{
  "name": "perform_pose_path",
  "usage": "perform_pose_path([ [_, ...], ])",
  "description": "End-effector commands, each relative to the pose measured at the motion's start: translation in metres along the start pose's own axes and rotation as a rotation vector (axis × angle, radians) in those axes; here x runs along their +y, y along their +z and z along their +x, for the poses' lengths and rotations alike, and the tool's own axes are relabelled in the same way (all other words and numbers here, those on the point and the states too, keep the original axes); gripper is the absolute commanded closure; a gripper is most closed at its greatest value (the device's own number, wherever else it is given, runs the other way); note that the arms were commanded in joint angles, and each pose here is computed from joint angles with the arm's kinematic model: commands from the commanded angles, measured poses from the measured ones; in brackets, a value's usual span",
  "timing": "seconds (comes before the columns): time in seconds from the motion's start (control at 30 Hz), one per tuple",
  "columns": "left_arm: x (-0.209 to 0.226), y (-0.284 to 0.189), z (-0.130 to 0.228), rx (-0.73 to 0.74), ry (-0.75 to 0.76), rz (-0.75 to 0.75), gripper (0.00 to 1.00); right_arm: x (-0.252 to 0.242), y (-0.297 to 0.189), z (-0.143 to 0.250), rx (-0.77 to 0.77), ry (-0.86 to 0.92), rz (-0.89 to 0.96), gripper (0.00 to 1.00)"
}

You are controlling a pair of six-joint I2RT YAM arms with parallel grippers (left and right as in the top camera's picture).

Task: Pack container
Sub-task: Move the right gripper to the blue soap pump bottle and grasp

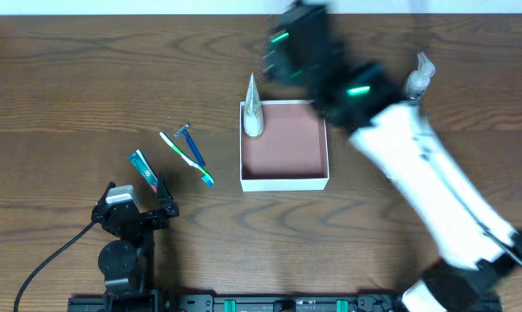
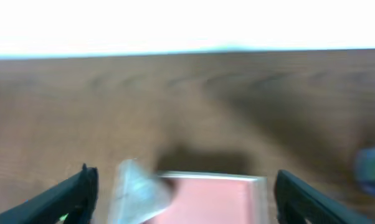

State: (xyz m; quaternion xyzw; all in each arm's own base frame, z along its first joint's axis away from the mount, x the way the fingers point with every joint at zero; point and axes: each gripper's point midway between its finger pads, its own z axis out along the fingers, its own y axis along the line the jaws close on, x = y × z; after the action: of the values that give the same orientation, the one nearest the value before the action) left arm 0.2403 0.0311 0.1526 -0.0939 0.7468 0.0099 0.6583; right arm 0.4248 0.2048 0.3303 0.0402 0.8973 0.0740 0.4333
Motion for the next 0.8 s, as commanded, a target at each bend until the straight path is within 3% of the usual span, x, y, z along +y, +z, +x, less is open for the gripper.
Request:
perform_pose_path([
  [0.0,0.003,0.002,0.017,0.041,0.001,-0.007,0.02,-0.065,-0.012,-0.029,-0.019,0.032,0.080,0.02],
  [0.3,0.003,0.002,0.017,0.041,0.001,-0.007,0.02,-0.181,0.032,-0.019,0.133,0.032,0.187,0.01],
  [0.5,0.003,0.002,0.017,0.041,0.001,-0.007,0.02,-0.228,0.057,-0.012,0.195,-0.089,0.264,0.01],
  [0.77,0.003,0.002,0.017,0.041,0.001,-0.007,0.02,-0.269,0.076,-0.015,0.194,-0.048,0.287,0.01],
])
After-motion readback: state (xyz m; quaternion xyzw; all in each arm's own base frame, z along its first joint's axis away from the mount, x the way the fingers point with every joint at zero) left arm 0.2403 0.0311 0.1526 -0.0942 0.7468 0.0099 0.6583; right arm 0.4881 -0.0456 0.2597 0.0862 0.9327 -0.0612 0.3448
